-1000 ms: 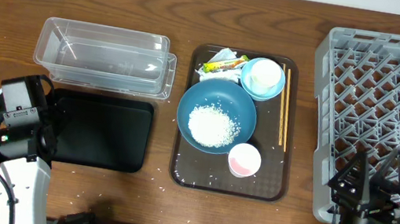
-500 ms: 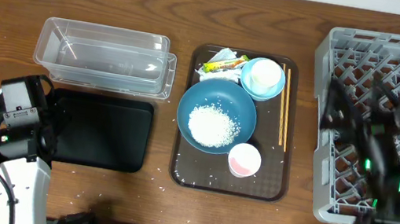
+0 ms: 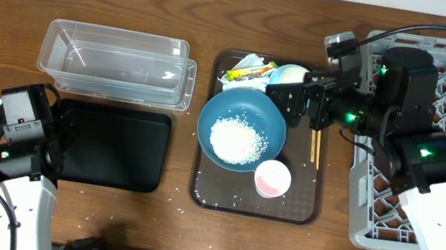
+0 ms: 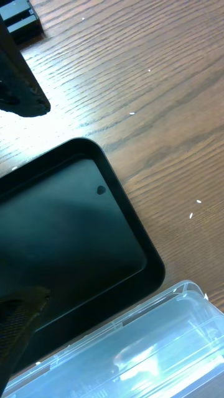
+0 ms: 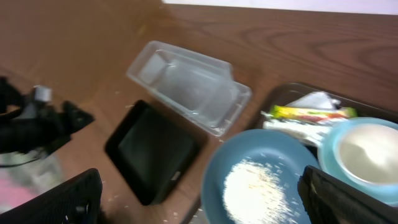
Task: Sort waste into correct bins and load items into the dishwasher rack
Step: 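Move the right gripper over the brown tray toward the pink cup, then grasp the pink paper cup with the right gripper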
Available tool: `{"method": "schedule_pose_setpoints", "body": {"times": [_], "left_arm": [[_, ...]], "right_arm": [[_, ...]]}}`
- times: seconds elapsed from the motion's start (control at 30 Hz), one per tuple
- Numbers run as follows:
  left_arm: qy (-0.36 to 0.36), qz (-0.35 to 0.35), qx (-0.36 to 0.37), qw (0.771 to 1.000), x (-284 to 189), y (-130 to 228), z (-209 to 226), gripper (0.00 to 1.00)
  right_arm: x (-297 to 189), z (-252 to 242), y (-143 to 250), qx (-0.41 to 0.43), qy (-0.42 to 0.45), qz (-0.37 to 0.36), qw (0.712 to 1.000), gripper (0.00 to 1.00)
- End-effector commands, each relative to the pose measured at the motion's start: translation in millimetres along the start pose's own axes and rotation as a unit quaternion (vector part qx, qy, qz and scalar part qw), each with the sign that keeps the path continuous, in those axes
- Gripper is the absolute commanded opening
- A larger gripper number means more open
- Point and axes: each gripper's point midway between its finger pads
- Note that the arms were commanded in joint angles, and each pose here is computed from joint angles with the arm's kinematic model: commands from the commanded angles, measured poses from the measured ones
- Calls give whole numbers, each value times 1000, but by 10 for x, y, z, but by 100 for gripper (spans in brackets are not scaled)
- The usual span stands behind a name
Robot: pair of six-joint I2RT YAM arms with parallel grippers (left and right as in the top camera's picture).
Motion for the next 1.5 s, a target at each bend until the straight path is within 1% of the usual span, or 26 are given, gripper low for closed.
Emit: {"method": "schedule_pose_setpoints", "body": {"times": [0.0, 0.07, 0.17, 0.23, 0.3, 0.4, 0.5, 0.63, 0.73, 0.8, 0.93, 1.1, 1.17, 1.4, 1.47], "left_arm": [[0, -10, -10, 1000, -45, -65, 9, 89], [0, -10, -10, 1000, -45, -65, 9, 90], [0, -10, -10, 1000, -45, -65, 9, 90], [0, -10, -10, 1000, -45, -65, 8, 90], [0, -10, -10, 1000, -45, -65, 9, 90], [0, -10, -10, 1000, -45, -65, 9, 90], [0, -10, -10, 1000, -45, -65, 9, 89], [0, -10, -10, 1000, -45, -65, 9, 90], [0, -10, -10, 1000, -45, -65, 9, 90], [0, -10, -10, 1000, -45, -65, 9, 89], [0, -10, -10, 1000, -45, -66, 9, 90], [0, -10, -10, 1000, -45, -65, 9, 89], [0, -10, -10, 1000, -45, -65, 9, 90], [0, -10, -10, 1000, -45, -66, 9, 89], [0, -10, -10, 1000, -45, -65, 9, 89]], "right_arm": [[-18, 239, -153, -28, -36, -21, 999, 99], [13, 129, -166, -18, 10, -28, 999, 99], [45, -168, -60, 30, 126, -27, 991, 99], [73, -293, 91, 33, 191, -11, 981, 99], [174, -295, 301, 25, 221, 24, 975, 99], [399, -229, 631, 19, 225, 86, 970, 99], [589, -210, 991, 20, 235, 163, 958, 99], [680, -259, 1415, 18, 272, 278, 921, 99], [639, -302, 1553, 9, 309, 330, 892, 99], [616, -266, 1582, 7, 314, 349, 883, 99], [571, -187, 1650, 11, 312, 370, 875, 99], [473, -311, 1695, 0, 346, 380, 858, 99], [472, -332, 1728, 1, 348, 383, 856, 99], [569, -462, 2012, 48, 362, 381, 849, 99], [611, -447, 2119, 60, 348, 391, 850, 99]]}}
Point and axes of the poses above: each gripper's point midway between its finger pads, its own x axis out along the fingers, its own z axis along the line the jaws close on, y = z × x, and after that the axes turned 2 degrees about x, right-handed
